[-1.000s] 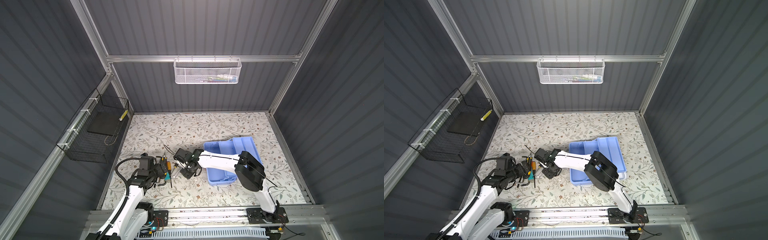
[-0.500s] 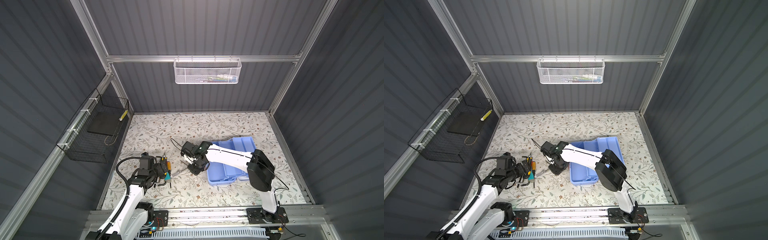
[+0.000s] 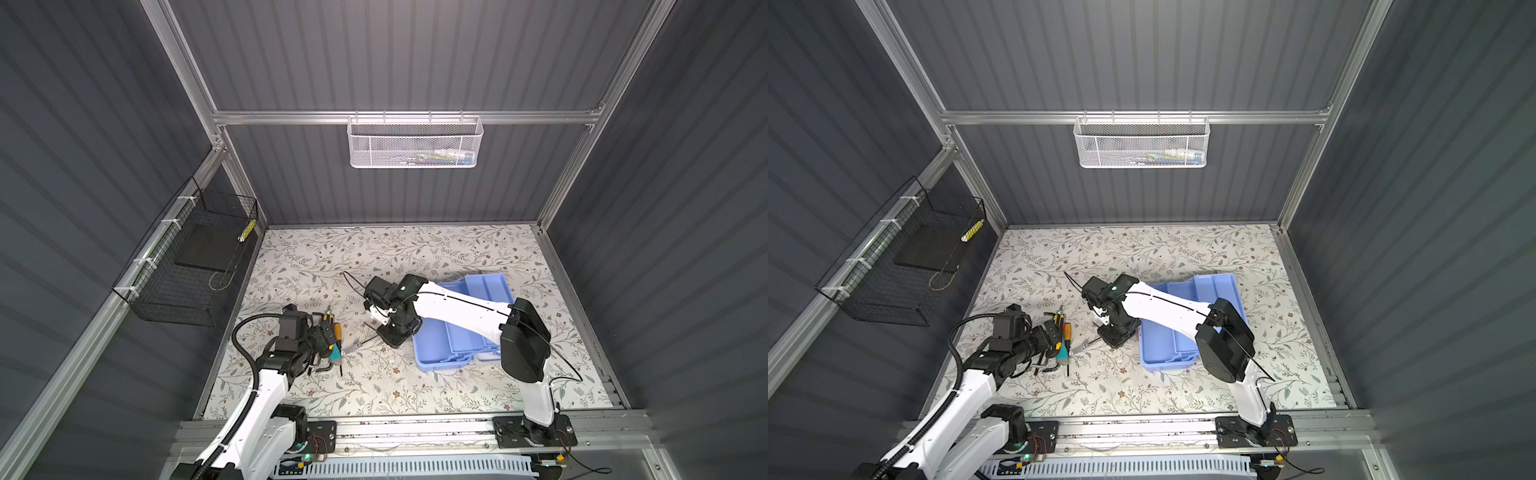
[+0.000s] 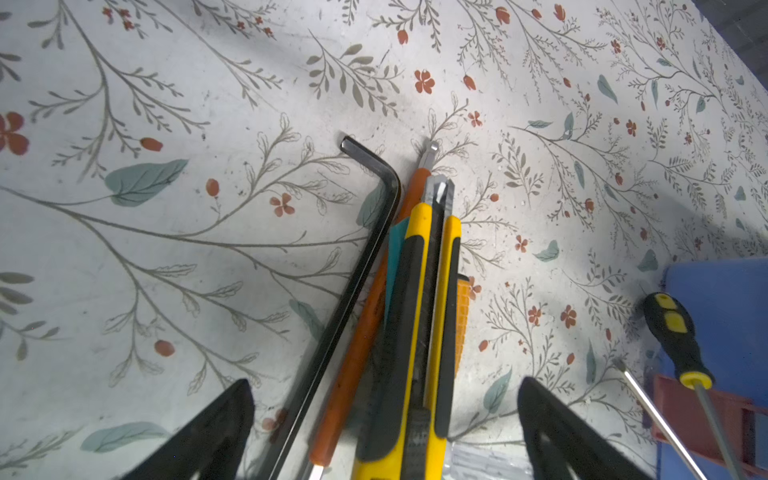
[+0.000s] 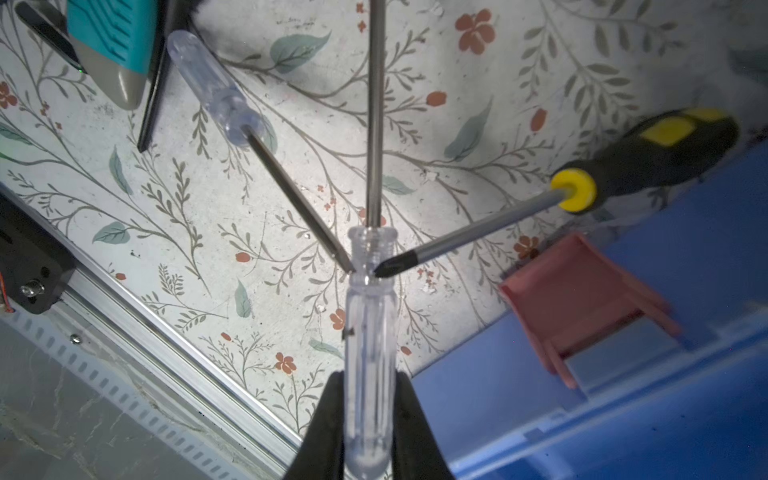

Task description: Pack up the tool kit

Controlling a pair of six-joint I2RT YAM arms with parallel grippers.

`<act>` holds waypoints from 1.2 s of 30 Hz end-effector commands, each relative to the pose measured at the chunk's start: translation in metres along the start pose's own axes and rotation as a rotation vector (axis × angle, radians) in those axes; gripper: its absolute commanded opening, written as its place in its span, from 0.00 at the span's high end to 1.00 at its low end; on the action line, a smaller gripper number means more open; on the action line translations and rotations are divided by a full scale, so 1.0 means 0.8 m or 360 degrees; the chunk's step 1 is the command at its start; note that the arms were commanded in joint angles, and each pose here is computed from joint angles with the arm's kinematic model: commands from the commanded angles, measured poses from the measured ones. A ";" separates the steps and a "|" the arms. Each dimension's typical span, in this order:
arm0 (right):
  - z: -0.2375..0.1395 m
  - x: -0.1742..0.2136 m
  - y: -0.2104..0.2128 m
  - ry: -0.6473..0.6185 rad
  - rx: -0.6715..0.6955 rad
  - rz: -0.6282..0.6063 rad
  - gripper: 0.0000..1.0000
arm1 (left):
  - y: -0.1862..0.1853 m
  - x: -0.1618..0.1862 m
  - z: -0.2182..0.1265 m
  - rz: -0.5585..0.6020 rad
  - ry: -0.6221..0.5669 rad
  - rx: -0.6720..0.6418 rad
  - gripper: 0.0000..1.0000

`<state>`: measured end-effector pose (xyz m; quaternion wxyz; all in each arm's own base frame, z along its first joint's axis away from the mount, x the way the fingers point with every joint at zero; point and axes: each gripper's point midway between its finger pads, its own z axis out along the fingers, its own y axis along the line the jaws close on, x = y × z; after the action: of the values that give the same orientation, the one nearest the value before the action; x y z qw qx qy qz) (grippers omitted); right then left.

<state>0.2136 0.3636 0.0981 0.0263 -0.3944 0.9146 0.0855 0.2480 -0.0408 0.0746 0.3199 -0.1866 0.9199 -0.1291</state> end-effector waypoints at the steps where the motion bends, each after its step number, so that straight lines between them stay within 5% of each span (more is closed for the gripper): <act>1: -0.030 -0.020 -0.008 -0.0137 0.0015 0.0062 1.00 | 0.001 0.003 0.003 0.0032 0.0014 0.0008 0.01; 12: -0.041 -0.088 -0.009 -0.0322 -0.0074 0.0126 1.00 | 0.000 0.003 0.003 0.0032 0.0008 0.0016 0.01; 23: -0.079 -0.090 -0.002 -0.0436 -0.0205 0.0139 1.00 | 0.002 0.002 0.001 0.0032 -0.0009 0.0006 0.01; 28: -0.115 -0.055 -0.064 -0.0539 -0.0051 0.0333 1.00 | 0.001 0.001 0.003 0.0044 -0.0011 0.0010 0.01; 36: -0.162 0.073 -0.187 -0.0652 0.0247 0.0792 1.00 | -0.001 0.000 0.004 0.0063 -0.0021 0.0024 0.01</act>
<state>0.2870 0.2329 0.2024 0.2083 -0.1711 0.9533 0.1361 0.2520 -0.0413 0.0763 0.3309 -0.1785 0.9175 -0.1299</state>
